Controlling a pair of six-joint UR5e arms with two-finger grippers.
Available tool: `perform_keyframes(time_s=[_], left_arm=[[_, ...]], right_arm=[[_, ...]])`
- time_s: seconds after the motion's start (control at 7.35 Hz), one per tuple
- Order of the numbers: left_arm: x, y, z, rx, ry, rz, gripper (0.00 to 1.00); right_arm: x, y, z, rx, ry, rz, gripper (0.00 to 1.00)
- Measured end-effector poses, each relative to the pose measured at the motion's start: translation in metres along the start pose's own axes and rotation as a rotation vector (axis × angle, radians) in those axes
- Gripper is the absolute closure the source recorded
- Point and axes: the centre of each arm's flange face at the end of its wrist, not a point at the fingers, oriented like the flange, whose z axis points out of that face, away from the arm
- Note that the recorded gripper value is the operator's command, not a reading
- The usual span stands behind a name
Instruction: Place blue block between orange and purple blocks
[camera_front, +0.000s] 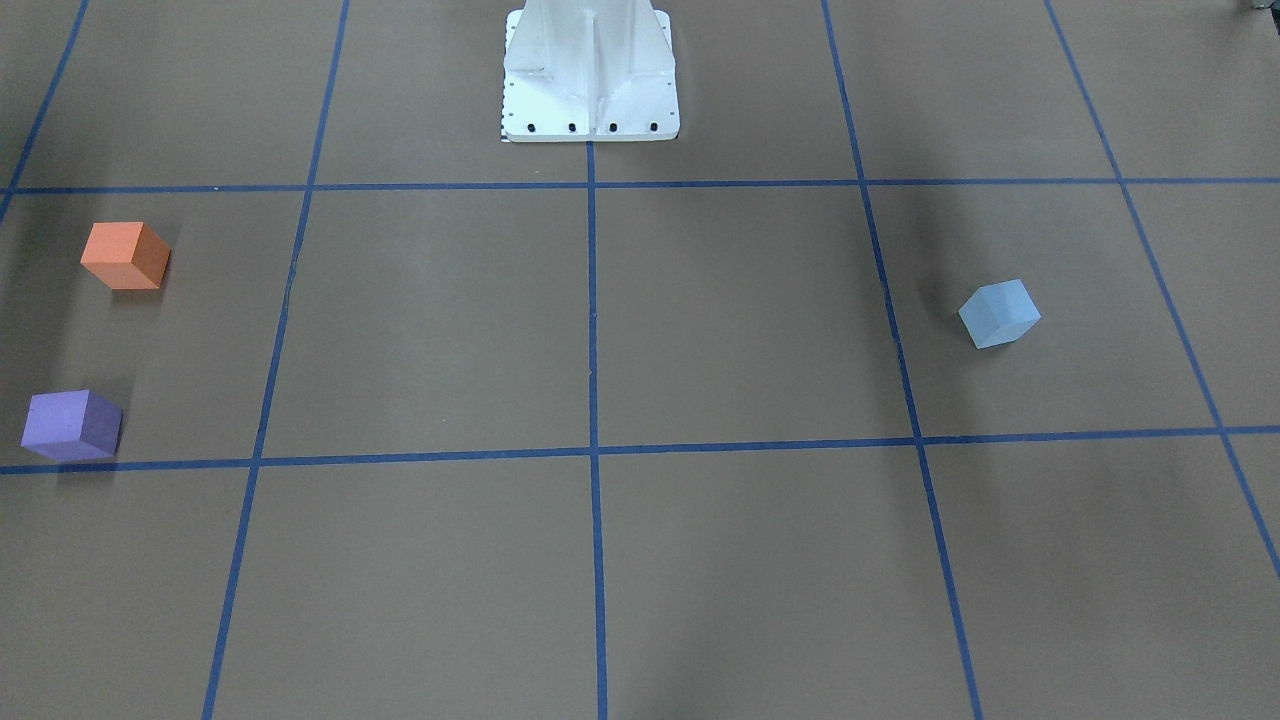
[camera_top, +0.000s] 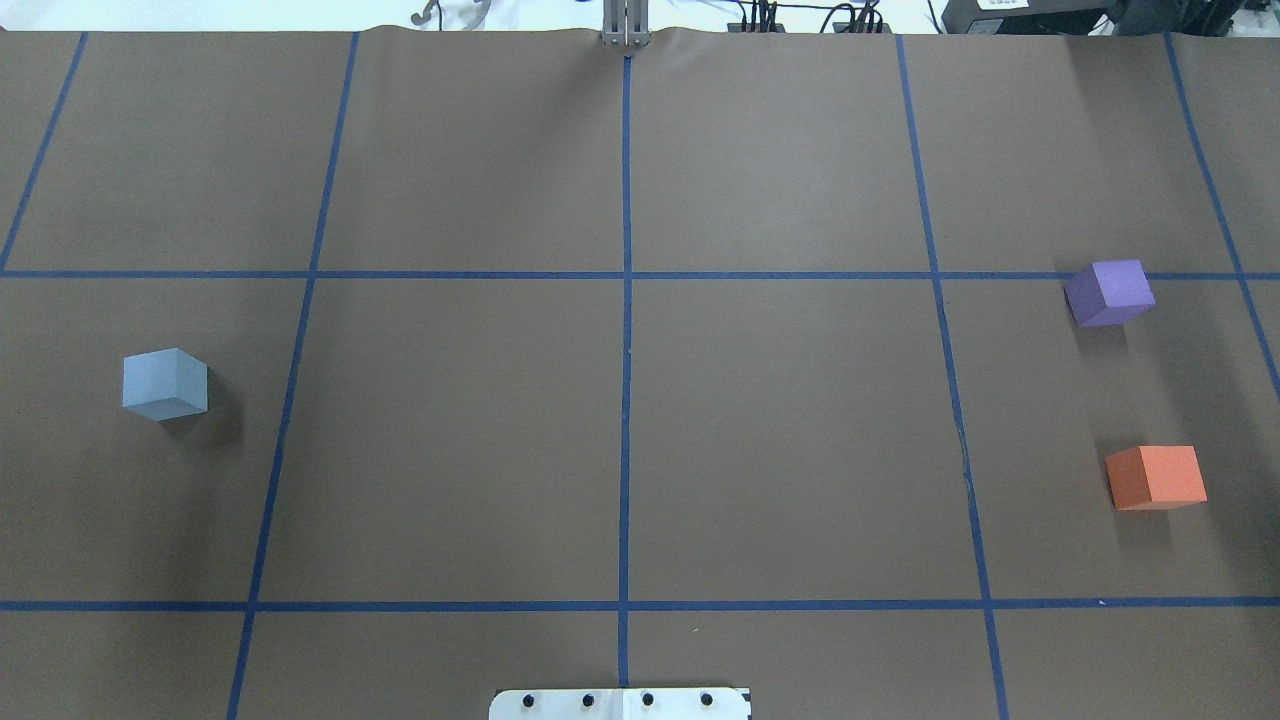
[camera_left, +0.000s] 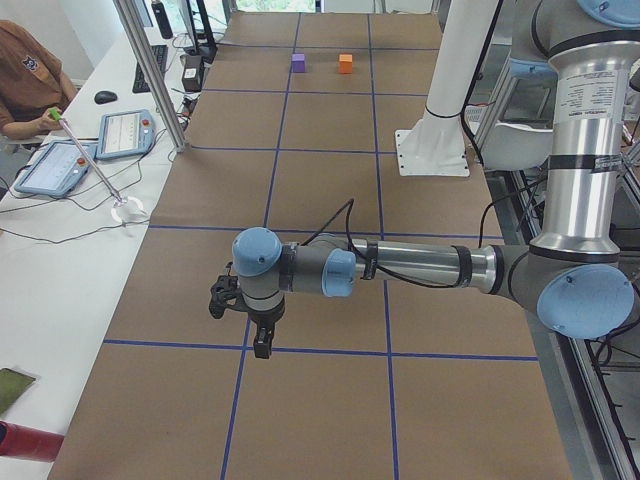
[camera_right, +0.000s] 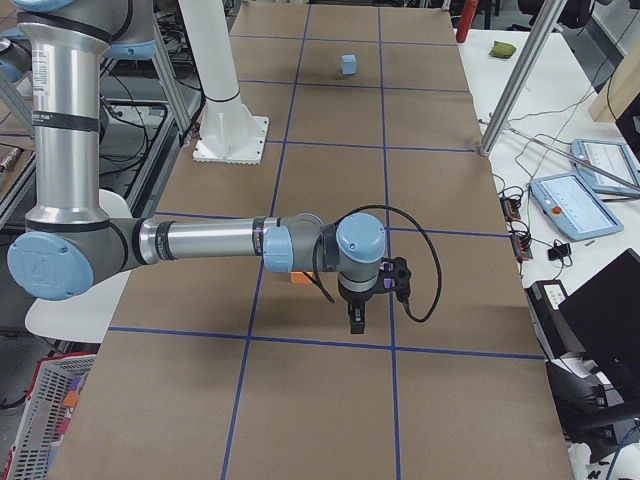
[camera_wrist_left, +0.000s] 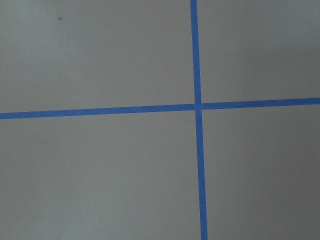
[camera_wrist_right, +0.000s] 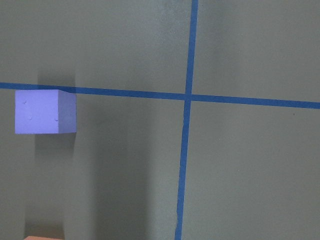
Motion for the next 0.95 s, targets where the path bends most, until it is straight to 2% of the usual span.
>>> perform_keyframes(time_s=[0.54, 0.95], left_arm=[[0.005, -0.004, -0.005, 0.009, 0.001, 0.004, 0.0], [0.04, -0.018, -0.028, 0.056, 0.005, 0.068, 0.0]], right_arm=[[-0.002, -0.002, -0.001, 0.018, -0.001, -0.019, 0.0], [-0.003, -0.002, -0.002, 0.023, -0.003, -0.022, 0.0]])
